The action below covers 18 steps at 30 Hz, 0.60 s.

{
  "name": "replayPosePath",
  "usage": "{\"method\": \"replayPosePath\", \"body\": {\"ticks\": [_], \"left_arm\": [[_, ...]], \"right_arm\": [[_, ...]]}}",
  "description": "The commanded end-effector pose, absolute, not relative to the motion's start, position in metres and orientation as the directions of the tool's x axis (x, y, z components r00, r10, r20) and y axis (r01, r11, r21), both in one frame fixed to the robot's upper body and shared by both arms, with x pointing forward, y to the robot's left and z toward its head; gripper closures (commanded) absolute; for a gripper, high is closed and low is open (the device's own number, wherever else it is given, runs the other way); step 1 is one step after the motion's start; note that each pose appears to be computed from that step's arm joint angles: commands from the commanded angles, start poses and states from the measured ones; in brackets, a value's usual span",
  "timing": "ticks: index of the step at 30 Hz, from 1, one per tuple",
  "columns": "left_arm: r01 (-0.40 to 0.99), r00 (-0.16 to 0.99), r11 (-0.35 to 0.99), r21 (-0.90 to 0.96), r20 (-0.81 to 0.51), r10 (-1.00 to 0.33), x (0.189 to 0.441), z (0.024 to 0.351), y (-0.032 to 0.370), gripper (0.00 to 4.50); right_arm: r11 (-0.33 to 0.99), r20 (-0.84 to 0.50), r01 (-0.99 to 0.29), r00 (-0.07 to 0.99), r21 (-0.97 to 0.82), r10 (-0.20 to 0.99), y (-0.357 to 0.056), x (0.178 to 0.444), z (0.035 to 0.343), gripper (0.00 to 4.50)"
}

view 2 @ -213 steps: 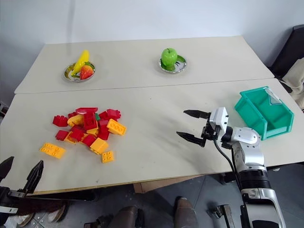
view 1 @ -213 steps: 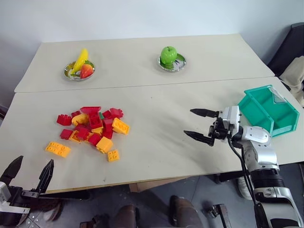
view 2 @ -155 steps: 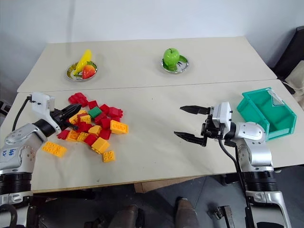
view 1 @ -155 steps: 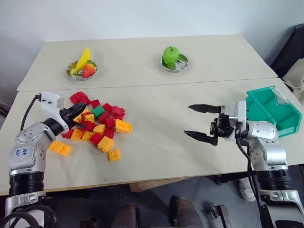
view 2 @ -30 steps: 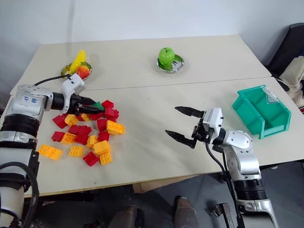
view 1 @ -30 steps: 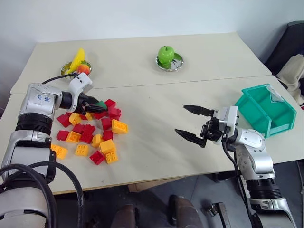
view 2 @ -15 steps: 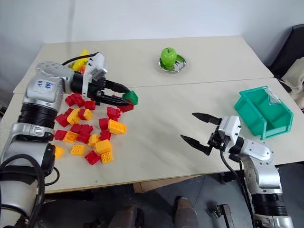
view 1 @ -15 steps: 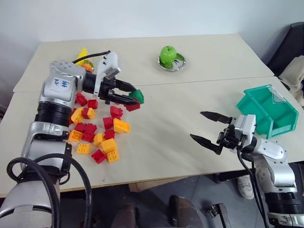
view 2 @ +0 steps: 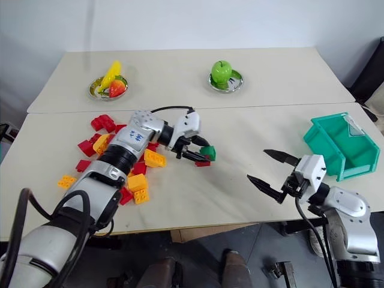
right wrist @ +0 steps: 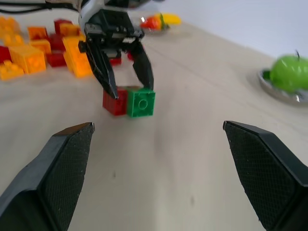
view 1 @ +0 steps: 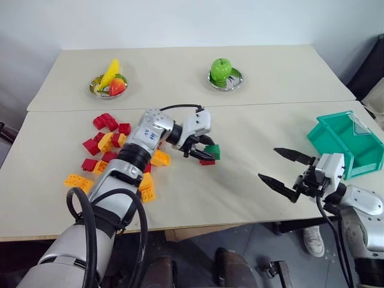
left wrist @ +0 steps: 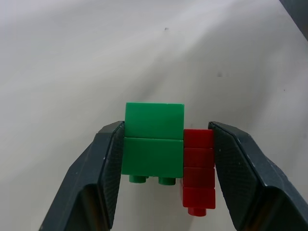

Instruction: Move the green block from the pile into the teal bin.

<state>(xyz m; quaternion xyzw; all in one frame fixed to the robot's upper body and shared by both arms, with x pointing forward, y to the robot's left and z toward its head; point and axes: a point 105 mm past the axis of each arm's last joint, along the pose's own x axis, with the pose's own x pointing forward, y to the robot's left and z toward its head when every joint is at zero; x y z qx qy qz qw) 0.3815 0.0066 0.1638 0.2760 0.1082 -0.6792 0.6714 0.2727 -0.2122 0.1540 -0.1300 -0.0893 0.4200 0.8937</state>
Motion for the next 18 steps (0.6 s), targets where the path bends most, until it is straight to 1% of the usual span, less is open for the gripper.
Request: {"method": "replayPosePath", "body": {"ticks": [1, 2, 4, 6, 7, 9, 11, 13, 16, 18], "left_arm": [[0.947, 0.028, -0.148, 0.284, -0.534, -0.845, 0.377, 0.168, -0.011, 1.75], [0.945, 0.027, -0.145, 0.292, -0.512, -0.859, 0.376, 0.170, -0.014, 1.36], [0.954, -0.007, -0.135, 0.268, -0.429, -0.903, 0.371, 0.180, -0.018, 0.79], [0.949, -0.007, -0.107, 0.298, -0.319, -0.948, 0.370, 0.194, -0.015, 0.17], [0.943, -0.004, -0.100, 0.318, -0.289, -0.957, 0.370, 0.197, -0.009, 0.02], [0.934, 0.026, -0.053, 0.353, -0.218, -0.976, 0.372, 0.204, 0.006, 0.02], [0.929, 0.089, 0.029, 0.368, -0.146, -0.985, 0.377, 0.211, 0.025, 0.02], [0.916, 0.148, 0.118, 0.384, -0.049, -0.988, 0.376, 0.222, 0.059, 0.02], [0.892, 0.170, 0.169, 0.419, 0.035, -0.985, 0.358, 0.228, 0.096, 0.02], [0.862, 0.233, 0.239, 0.448, 0.070, -0.970, 0.343, 0.224, 0.123, 0.02]], "right_arm": [[0.631, 0.075, -0.709, 0.644, -0.315, 0.761, -0.216, 0.269, 0.161, 0.00], [0.633, 0.075, -0.709, 0.645, -0.312, 0.760, -0.216, 0.269, 0.160, 0.00], [0.640, 0.077, -0.708, 0.651, -0.298, 0.756, -0.215, 0.269, 0.159, 0.00], [0.642, 0.067, -0.709, 0.654, -0.291, 0.753, -0.216, 0.268, 0.156, 0.00], [0.645, 0.059, -0.709, 0.658, -0.287, 0.750, -0.218, 0.268, 0.154, 0.00], [0.653, 0.050, -0.701, 0.670, -0.286, 0.741, -0.221, 0.269, 0.153, 0.00], [0.670, 0.040, -0.689, 0.688, -0.276, 0.724, -0.228, 0.270, 0.152, 0.00], [0.680, 0.003, -0.693, 0.700, -0.242, 0.714, -0.238, 0.275, 0.149, 0.00], [0.649, -0.058, -0.715, 0.682, -0.259, 0.729, -0.241, 0.281, 0.150, 0.00], [0.607, -0.095, -0.740, 0.653, -0.288, 0.751, -0.233, 0.291, 0.154, 0.00]]}}
